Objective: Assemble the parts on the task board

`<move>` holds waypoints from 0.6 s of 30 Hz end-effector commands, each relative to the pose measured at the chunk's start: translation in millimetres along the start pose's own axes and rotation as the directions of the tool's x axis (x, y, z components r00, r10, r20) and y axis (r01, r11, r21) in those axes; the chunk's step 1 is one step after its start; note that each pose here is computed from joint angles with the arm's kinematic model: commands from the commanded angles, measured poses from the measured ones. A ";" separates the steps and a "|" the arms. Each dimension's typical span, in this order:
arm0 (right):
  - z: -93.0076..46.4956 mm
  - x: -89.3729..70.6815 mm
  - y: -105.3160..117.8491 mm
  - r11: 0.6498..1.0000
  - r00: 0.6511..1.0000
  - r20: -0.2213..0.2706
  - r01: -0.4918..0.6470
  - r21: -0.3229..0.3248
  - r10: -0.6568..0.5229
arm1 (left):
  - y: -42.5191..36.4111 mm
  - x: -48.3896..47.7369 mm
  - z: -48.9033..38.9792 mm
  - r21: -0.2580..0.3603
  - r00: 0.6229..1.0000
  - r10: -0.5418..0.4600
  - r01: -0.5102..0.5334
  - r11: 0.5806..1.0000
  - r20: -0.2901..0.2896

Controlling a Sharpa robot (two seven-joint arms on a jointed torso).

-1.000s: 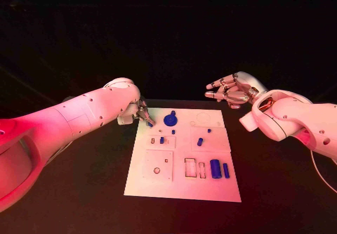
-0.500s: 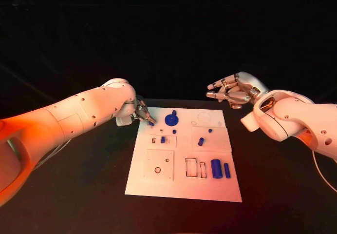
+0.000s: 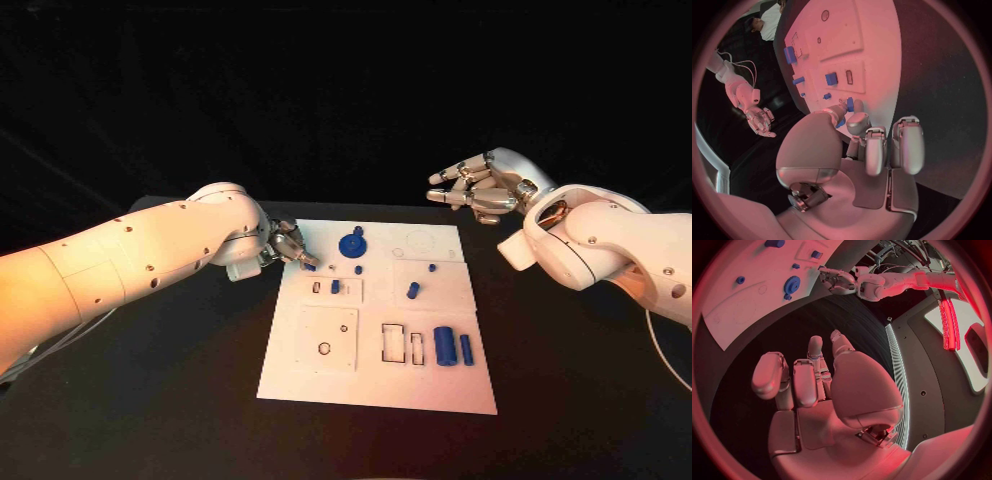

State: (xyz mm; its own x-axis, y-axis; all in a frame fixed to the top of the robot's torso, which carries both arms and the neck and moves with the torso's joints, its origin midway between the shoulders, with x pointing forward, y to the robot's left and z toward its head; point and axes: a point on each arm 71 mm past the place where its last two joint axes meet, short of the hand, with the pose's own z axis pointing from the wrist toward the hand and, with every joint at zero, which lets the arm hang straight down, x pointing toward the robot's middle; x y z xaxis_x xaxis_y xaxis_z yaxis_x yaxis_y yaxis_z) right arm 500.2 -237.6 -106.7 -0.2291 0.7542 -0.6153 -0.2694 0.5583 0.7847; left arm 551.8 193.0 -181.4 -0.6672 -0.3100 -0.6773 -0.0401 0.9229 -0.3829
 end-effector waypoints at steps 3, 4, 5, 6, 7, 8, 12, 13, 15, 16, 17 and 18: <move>-0.7 1.3 -0.3 1.000 1.000 -0.016 0.002 -0.001 -0.002 | -3.4 10.0 -3.3 0.080 0.996 0.031 -0.037 0.996 0.084; -0.8 1.3 -0.5 1.000 1.000 -0.016 0.002 -0.001 -0.002 | -2.9 12.6 -3.6 0.083 0.996 0.033 -0.040 0.996 0.084; -0.8 1.2 -0.6 1.000 1.000 -0.017 0.002 0.000 -0.002 | -2.5 14.9 -3.7 0.086 0.996 0.035 -0.042 0.995 0.084; -0.9 1.2 -0.7 1.000 1.000 -0.017 0.002 0.000 -0.002 | -2.1 17.0 -3.8 0.088 0.996 0.036 -0.043 0.995 0.084; -0.9 1.2 -0.7 1.000 1.000 -0.017 0.002 0.000 -0.002 | -1.8 18.8 -3.8 0.089 0.996 0.037 -0.045 0.995 0.083; -0.9 1.3 -0.8 1.000 1.000 -0.017 0.002 0.000 -0.002 | -1.6 20.5 -3.9 0.090 0.996 0.038 -0.045 0.995 0.081; -1.0 1.5 -1.1 1.000 1.000 -0.018 0.002 0.000 -0.002 | -1.8 24.9 -4.4 0.092 0.996 0.049 -0.056 0.994 0.075; -1.0 1.5 -1.2 1.000 1.000 -0.018 0.002 0.001 -0.002 | -2.1 25.9 -4.5 0.091 0.996 0.054 -0.060 0.994 0.072; -1.0 1.7 -1.3 1.000 1.000 -0.018 0.002 0.001 -0.002 | -2.5 28.0 -4.7 0.085 0.996 0.068 -0.073 0.994 0.061; -1.0 1.7 -1.3 1.000 1.000 -0.018 0.002 0.001 -0.002 | -2.5 28.8 -4.6 0.081 0.996 0.076 -0.080 0.993 0.054; -1.0 1.8 -1.4 1.000 1.000 -0.018 0.002 0.001 -0.002 | -2.3 29.6 -4.6 0.075 0.995 0.085 -0.089 0.993 0.048; -1.0 1.9 -1.4 1.000 1.000 -0.019 0.002 0.001 -0.002 | -2.1 30.3 -4.5 0.069 0.995 0.095 -0.097 0.993 0.042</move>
State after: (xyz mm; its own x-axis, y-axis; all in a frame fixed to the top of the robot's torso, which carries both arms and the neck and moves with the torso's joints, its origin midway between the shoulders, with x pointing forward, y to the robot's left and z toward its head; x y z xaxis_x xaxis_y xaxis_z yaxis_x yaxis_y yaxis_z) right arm 499.8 -238.8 -108.2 -0.2318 0.7529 -0.6160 -0.2654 0.5603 0.7846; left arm 529.3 184.0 -197.6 -0.6327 -0.2711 -0.7254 0.0529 0.9194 -0.3897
